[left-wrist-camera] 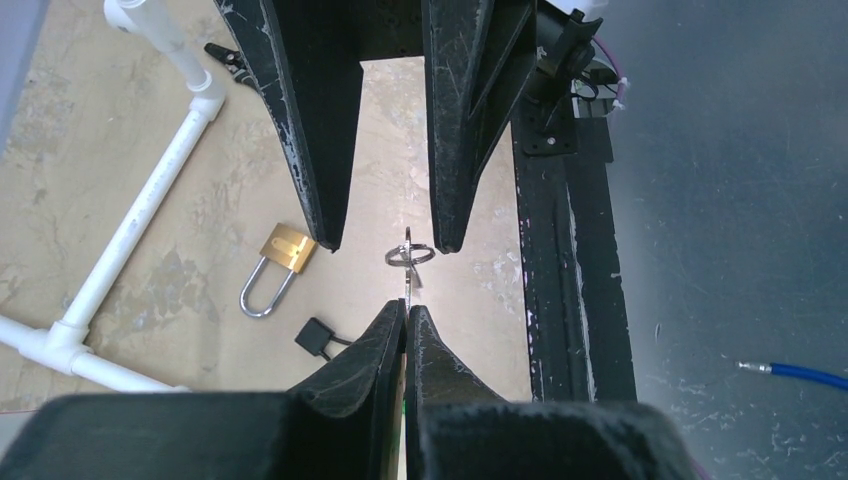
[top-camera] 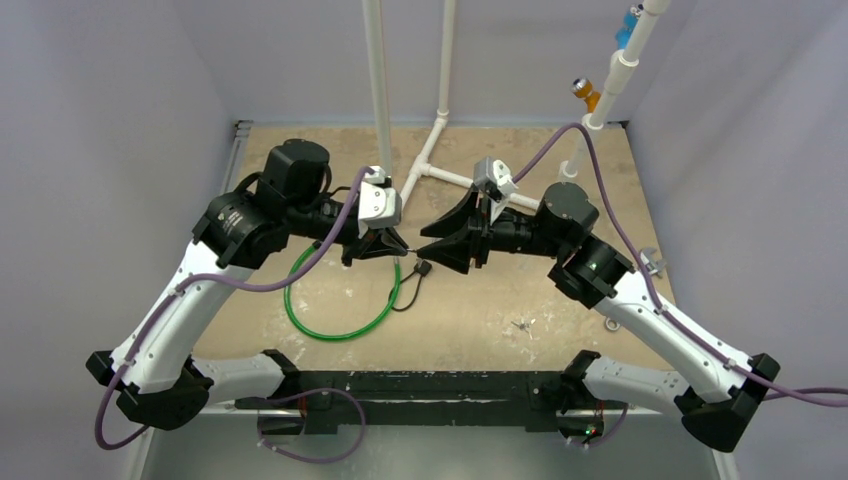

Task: Unlock with the key
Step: Pick up the key from the center of the board.

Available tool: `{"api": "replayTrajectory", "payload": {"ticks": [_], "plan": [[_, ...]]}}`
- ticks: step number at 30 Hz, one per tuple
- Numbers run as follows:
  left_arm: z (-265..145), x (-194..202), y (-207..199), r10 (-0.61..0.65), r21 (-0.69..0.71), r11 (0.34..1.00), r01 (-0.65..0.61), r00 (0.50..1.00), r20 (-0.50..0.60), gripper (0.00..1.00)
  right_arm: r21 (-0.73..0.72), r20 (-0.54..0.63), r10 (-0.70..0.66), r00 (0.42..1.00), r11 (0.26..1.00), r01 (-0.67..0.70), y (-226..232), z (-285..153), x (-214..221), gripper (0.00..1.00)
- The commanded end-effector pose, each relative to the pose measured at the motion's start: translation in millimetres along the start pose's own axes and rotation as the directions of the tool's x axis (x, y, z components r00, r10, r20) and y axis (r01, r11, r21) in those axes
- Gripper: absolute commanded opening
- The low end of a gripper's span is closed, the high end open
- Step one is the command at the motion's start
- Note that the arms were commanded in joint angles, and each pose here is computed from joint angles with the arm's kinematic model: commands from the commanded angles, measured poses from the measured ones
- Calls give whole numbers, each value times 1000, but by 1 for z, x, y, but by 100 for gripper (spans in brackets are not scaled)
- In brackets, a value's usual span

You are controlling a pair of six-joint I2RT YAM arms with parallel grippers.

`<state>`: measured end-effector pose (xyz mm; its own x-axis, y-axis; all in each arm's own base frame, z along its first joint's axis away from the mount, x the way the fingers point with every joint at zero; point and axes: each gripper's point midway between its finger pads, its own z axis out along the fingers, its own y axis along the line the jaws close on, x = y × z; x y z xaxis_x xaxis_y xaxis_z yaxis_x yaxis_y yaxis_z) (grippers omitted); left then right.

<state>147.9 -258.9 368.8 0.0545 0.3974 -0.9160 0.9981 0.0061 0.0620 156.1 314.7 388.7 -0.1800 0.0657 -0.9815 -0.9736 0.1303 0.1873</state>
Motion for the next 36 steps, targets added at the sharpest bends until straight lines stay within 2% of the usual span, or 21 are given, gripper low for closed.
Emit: {"api": "replayTrajectory", "payload": {"ticks": [1,8,13,15,18,36], "plan": [[-10,-21,-7,45,0,999,-45,997,58,0,-7,21,-38,999,999,38,0,-1,-3,43],[-10,-25,-6,45,-2,999,-45,997,64,0,-18,-13,-29,999,999,29,-3,3,9,39],[-9,-26,-5,37,3,999,-37,997,67,0,-22,1,-38,999,999,38,-2,3,6,19],[-8,-27,-6,35,7,999,-35,997,71,0,-18,7,-39,999,999,39,-3,3,4,14],[-7,-27,-6,28,12,1000,-29,997,74,0,-21,17,-33,999,999,33,-1,3,3,0],[-4,-31,-3,28,4,1000,-29,996,85,0,-9,23,0,1000,1000,0,-9,9,12,0]]}}
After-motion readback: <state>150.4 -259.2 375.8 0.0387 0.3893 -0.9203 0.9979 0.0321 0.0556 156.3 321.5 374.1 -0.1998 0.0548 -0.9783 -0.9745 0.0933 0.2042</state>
